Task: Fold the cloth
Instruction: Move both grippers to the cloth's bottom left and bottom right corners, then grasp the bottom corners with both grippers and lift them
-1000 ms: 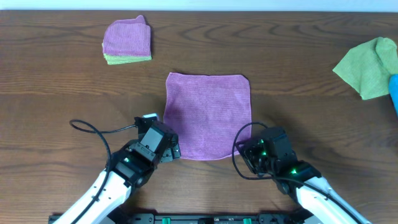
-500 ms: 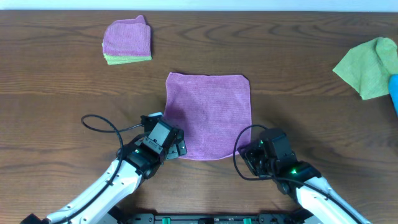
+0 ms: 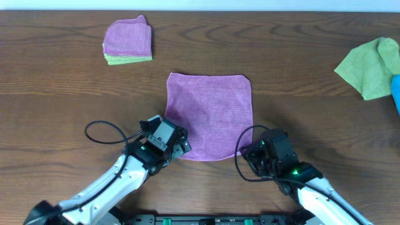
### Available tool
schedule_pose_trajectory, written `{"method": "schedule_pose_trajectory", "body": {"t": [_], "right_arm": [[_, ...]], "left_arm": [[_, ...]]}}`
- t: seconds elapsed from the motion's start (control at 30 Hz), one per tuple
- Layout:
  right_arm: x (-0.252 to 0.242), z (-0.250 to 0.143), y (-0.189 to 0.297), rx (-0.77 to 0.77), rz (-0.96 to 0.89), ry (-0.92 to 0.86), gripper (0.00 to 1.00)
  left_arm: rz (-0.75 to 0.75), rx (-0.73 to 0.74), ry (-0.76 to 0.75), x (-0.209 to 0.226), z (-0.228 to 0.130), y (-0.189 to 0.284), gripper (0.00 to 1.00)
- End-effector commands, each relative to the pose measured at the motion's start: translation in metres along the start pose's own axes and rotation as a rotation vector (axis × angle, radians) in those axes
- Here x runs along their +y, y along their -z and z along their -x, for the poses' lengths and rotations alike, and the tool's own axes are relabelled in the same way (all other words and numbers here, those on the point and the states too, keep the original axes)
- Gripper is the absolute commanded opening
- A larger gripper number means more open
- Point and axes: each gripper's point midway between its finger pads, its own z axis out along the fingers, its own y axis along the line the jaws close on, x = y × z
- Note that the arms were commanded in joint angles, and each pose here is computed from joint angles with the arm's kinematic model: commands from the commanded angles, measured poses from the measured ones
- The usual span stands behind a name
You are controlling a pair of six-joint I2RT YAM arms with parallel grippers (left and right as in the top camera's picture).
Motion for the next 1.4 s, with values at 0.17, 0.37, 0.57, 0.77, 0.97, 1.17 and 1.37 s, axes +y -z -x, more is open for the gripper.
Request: {"method": "schedule_pose_trajectory", "body": {"t": [0.17,0.37,0.57,0.77,0.97,1.17,1.37], "right_arm": [[-0.001,0.001,0.000,-0.015,-0.007,0.036,0.38],[-0.001,0.001,0.000,-0.015,-0.004,0.036,0.33],[-0.001,0.000,0.000,-0.010,-0.004,0.036,0.26],[-0.004,0.000,0.000,-0.008,-0.017,0.033,0.15],[-0.004,0.001,0.000,-0.017,-0.019,0.034,0.01],[0.006,0.004,0.000,-0.030,0.019,0.169,0.02],[0.029,0.005,0.002,-0.042,0.102,0.319,0.02]], "left_arm": [[0.002,0.027,0.025,-0.005,-0.001,-0.012,0.60],[0.000,0.024,0.025,-0.006,-0.001,-0.012,0.42],[0.000,0.026,0.024,-0.006,-0.001,-0.012,0.43],[0.019,0.037,0.023,-0.001,-0.004,-0.012,0.25],[0.021,0.034,0.023,-0.001,-0.004,-0.012,0.06],[0.008,0.039,0.007,-0.004,-0.004,-0.011,0.06],[-0.070,0.010,-0.078,-0.026,0.007,0.008,0.06]]}}
